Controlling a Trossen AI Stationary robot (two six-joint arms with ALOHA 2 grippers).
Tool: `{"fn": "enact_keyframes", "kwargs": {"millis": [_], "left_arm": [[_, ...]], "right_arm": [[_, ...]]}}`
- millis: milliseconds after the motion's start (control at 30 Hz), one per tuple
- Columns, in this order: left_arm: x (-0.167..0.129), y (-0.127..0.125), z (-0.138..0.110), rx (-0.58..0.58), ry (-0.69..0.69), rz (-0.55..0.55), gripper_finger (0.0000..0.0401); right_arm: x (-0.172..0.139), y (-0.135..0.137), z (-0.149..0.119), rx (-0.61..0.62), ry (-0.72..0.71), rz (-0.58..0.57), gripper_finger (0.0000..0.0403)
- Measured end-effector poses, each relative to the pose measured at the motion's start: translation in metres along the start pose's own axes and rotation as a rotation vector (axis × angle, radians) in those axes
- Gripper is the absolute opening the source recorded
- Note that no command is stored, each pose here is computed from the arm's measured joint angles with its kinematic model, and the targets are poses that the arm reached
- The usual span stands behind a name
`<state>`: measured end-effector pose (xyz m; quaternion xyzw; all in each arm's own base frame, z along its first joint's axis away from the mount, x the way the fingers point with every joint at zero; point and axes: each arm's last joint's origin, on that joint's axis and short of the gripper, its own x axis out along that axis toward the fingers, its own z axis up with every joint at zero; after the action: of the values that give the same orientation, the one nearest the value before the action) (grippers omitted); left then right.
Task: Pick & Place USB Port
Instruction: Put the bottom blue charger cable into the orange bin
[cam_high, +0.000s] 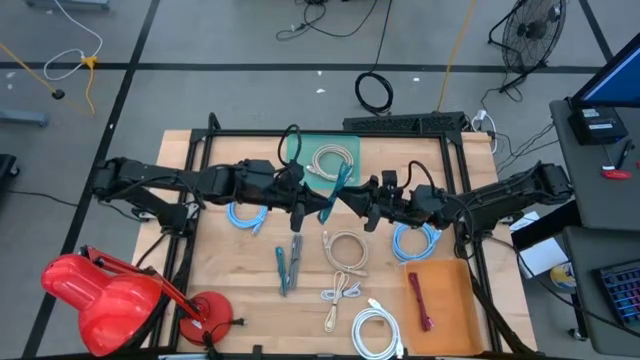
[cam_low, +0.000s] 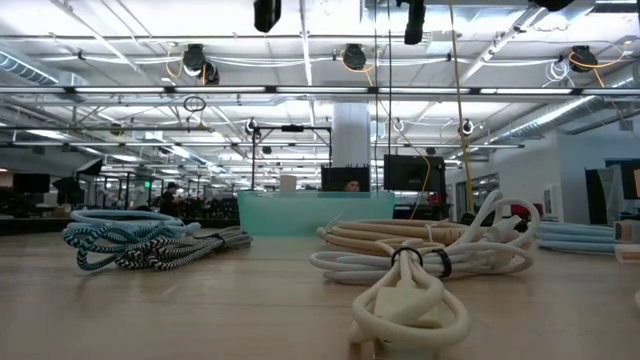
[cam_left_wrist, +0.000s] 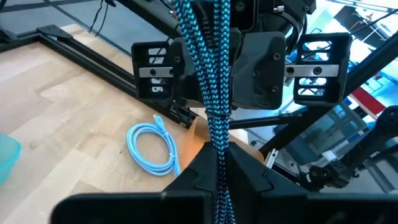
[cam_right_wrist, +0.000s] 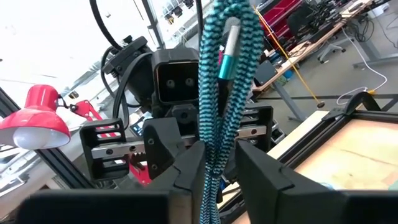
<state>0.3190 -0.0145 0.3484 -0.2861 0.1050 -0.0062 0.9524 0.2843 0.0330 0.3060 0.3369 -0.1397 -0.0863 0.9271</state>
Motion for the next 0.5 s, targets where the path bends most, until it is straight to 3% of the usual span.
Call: {"fn": "enact_keyframes", "kwargs": {"millis": [200,500], "left_arm": [[0.0,-0.0006,-0.0003,0.004,0.007,-0.013,0.0086],[-0.0024,-0.0026,0.0003,0.003,0.029,-0.054,0.0116]], "right_arm": [[0.0004,-0.0004,-0.0004,0.005,0.022,0.021,0.0009],[-0.0004,0.0013,-0.0021,0.063,0.039,0.034,0.0005]]}}
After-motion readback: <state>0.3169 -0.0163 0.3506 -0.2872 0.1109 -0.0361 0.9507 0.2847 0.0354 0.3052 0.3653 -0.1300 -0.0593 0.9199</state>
